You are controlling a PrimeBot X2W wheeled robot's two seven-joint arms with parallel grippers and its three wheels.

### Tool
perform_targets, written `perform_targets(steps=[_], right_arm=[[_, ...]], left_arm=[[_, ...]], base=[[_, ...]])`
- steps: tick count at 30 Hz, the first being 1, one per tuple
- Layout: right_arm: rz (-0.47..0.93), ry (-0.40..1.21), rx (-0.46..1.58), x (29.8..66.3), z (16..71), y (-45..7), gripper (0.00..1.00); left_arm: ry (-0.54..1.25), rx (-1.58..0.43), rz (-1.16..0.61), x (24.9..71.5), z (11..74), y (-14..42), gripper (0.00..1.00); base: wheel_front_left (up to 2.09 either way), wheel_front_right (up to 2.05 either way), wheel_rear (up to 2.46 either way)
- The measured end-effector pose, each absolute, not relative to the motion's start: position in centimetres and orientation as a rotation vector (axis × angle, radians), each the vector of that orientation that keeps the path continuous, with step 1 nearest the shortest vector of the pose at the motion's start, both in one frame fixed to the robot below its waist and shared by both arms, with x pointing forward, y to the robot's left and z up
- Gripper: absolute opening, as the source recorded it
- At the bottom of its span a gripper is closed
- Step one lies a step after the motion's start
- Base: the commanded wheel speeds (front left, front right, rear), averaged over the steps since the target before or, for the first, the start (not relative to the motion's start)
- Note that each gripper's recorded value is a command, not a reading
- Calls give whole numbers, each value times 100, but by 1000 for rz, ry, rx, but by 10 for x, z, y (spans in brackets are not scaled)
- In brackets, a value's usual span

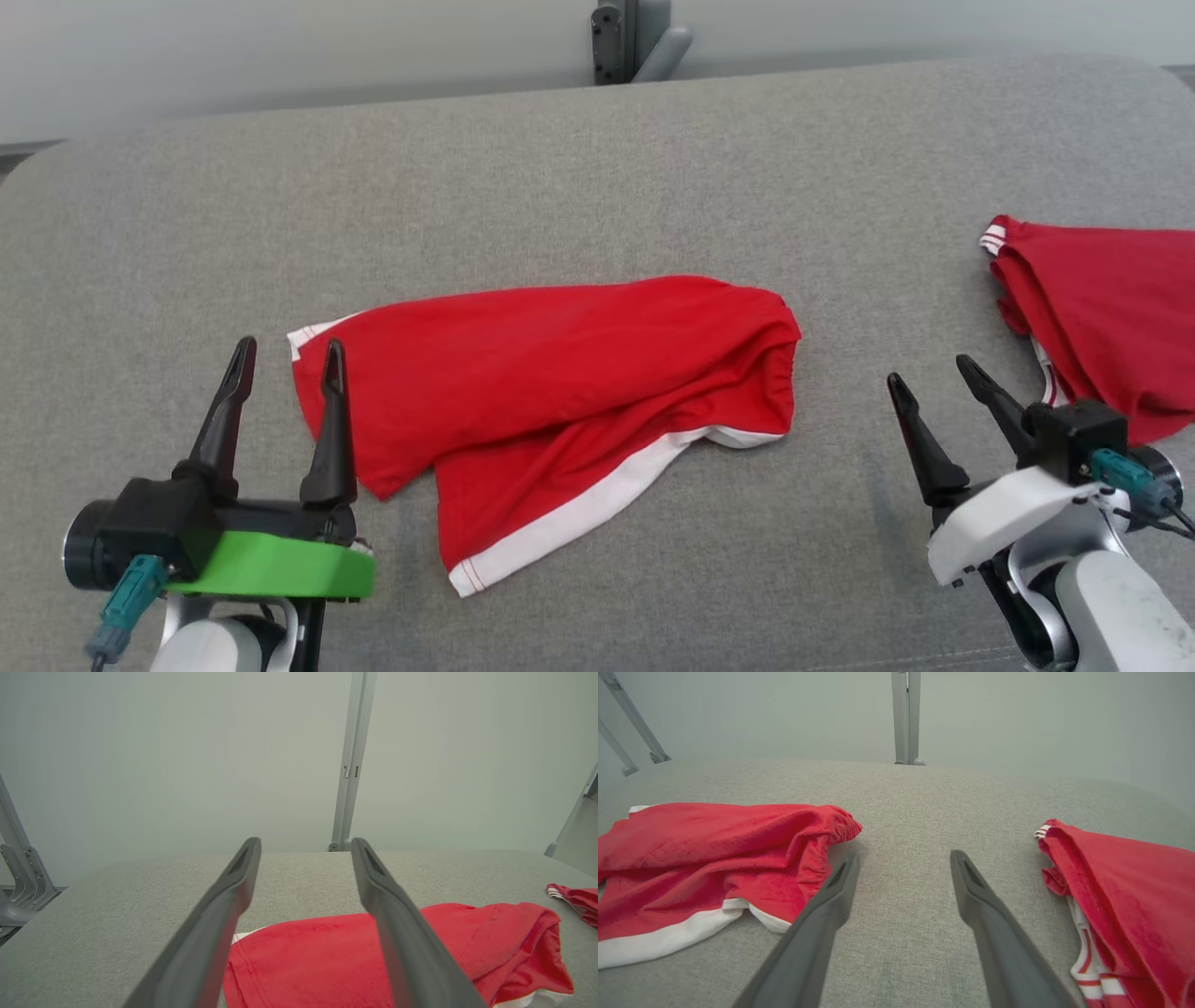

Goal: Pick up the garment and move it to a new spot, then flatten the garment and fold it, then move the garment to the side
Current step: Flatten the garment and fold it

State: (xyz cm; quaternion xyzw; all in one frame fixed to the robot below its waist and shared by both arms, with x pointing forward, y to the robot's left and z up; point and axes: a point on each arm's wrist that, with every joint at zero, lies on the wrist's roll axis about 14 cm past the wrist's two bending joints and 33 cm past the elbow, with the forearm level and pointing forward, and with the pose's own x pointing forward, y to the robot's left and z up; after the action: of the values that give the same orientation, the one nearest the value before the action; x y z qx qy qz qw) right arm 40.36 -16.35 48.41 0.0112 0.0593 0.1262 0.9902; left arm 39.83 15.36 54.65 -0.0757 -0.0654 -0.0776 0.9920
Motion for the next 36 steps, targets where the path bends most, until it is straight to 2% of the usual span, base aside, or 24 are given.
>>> perform_targets(steps=[9,21,22,23,24,25,26,30,36], right_arm=[[432,242,-29,438,437,-125,100],[673,384,-41,438,387,-70,100],[678,390,-40,438,385,-69,96],[678,390,-40,438,385,-69,58],[682,396,-35,438,384,-69,36],[685,401,-31,437,384,-68,3],[686,404,-29,437,383,-69,0],[654,387,-5,440,388,-78,0],[511,307,76,450,409,-109,0]], left_arm=[[-94,-161,-142,423,523,157,100],[-45,-155,-84,433,497,175,100],[-44,-155,-84,434,497,175,100],[-44,-155,-84,434,497,175,100],[-44,-155,-83,434,496,175,100],[-46,-155,-83,435,497,175,100],[-48,-157,-84,435,497,174,100],[-51,-160,-89,437,497,171,100],[-63,-169,-117,440,500,161,100]], base=[[0,0,0],[0,0,0],[0,0,0],[0,0,0],[0,0,0],[0,0,0],[0,0,0],[0,0,0],[0,0,0]])
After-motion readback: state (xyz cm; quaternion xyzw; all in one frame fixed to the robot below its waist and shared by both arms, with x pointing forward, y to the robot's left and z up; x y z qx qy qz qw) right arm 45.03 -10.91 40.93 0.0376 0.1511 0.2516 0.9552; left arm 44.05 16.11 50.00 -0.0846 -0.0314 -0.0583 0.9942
